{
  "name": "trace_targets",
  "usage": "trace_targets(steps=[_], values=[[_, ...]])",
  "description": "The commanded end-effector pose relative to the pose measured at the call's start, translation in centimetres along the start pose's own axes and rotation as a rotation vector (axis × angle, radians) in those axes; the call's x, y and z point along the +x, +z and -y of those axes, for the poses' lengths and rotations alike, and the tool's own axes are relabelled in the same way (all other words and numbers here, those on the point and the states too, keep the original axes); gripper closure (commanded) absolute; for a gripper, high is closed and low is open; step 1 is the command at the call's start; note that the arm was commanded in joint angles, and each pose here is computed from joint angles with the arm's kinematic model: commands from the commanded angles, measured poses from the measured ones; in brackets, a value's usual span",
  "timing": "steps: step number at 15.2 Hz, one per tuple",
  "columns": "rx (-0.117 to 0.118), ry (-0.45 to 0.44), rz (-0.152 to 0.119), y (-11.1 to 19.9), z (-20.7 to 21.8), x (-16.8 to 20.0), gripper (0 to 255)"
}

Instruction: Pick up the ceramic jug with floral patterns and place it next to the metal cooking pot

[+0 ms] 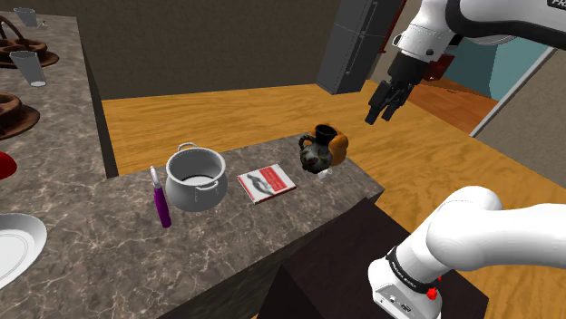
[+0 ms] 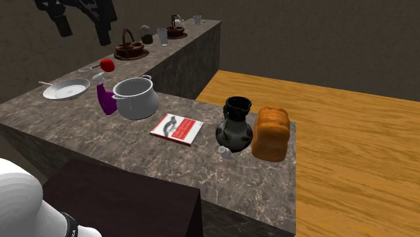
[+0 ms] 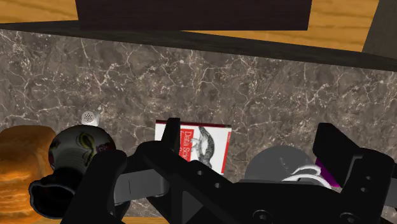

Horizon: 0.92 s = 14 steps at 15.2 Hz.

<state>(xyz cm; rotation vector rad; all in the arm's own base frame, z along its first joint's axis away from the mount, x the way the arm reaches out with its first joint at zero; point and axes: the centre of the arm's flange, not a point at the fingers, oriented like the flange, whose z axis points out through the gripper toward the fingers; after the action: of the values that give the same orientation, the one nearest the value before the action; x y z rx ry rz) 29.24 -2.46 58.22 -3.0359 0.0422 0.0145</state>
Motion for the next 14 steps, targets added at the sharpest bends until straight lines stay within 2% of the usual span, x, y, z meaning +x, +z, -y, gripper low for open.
trace_targets(steps=[1, 14], values=[[0.0, 0.0, 0.0, 0.0, 0.0, 0.0, 0], [-0.022, 0.019, 0.031, 7.9, -10.7, 11.0, 0]])
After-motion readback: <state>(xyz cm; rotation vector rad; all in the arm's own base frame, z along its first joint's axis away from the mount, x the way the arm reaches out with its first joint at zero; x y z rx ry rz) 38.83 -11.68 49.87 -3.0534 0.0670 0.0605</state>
